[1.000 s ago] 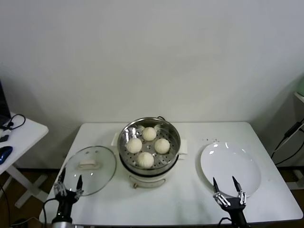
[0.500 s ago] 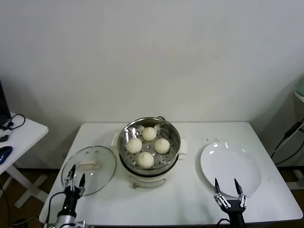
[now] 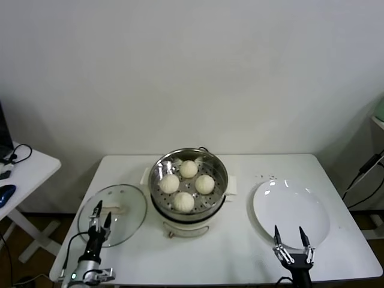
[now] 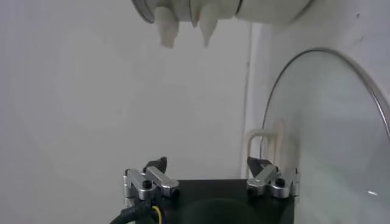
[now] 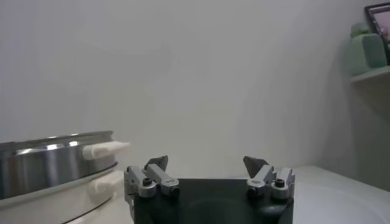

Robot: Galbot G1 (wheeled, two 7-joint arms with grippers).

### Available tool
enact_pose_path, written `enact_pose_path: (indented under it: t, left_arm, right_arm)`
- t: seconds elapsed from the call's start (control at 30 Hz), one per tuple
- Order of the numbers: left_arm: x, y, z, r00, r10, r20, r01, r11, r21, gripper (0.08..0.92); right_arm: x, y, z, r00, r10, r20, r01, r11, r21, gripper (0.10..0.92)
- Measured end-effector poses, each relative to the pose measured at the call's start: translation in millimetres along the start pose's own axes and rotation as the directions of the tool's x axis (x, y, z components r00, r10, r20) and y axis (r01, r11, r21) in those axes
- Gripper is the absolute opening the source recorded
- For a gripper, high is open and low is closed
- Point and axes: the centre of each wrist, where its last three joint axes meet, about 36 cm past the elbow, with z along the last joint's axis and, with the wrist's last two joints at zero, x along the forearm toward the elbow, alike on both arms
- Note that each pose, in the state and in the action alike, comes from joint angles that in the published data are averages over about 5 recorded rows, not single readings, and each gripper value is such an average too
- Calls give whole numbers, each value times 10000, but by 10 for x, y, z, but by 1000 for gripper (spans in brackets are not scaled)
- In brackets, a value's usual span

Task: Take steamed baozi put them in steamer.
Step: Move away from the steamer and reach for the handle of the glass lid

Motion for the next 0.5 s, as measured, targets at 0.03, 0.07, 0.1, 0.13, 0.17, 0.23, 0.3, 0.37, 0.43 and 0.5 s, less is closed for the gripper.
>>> enact_pose_path:
  t: [0.03, 0.07, 0.1, 0.13, 0.17, 0.23, 0.3, 0.37, 0.43, 0.5]
  left_arm:
    - [-16, 4, -4, 10000, 6, -12, -6, 10000, -23, 823]
    - [-31, 8, -8, 10000, 13, -25, -13, 10000, -44, 823]
    - [-43, 12, -12, 10000, 25, -40, -25, 10000, -63, 823]
    - [-55, 15, -16, 10000, 44, -57, -44, 10000, -80, 823]
    - [-64, 16, -21, 9999, 72, -77, -72, 9999, -95, 823]
    - [-81, 15, -29, 9998, 147, -119, -149, 9998, -126, 823]
    - [-96, 11, -35, 9996, 240, -171, -243, 9996, -165, 823]
    - [-110, 7, -40, 9992, 339, -229, -344, 9992, -213, 823]
    - [-126, 2, -48, 9987, 427, -295, -435, 9987, -257, 823]
    - [-148, -2, -58, 9981, 491, -369, -502, 9983, -289, 823]
  right_arm:
    - [5, 2, -1, 10000, 5, 9, -5, 10000, -7, 823]
    - [10, 3, -2, 10000, 7, 17, -7, 10000, -12, 823]
    - [15, 5, -4, 10000, 9, 26, -9, 10000, -16, 823]
    - [19, 6, -6, 10000, 10, 38, -10, 10000, -20, 823]
    - [22, 7, -8, 10000, 12, 51, -11, 10000, -24, 823]
    - [26, 6, -13, 10000, 17, 76, -16, 10000, -25, 823]
    - [28, 2, -20, 9999, 26, 104, -26, 10000, -20, 823]
    - [30, -5, -28, 9999, 43, 138, -43, 10000, -11, 823]
    - [31, -11, -36, 9998, 60, 177, -60, 10000, -5, 823]
    - [34, -16, -42, 9998, 76, 204, -76, 10000, -3, 823]
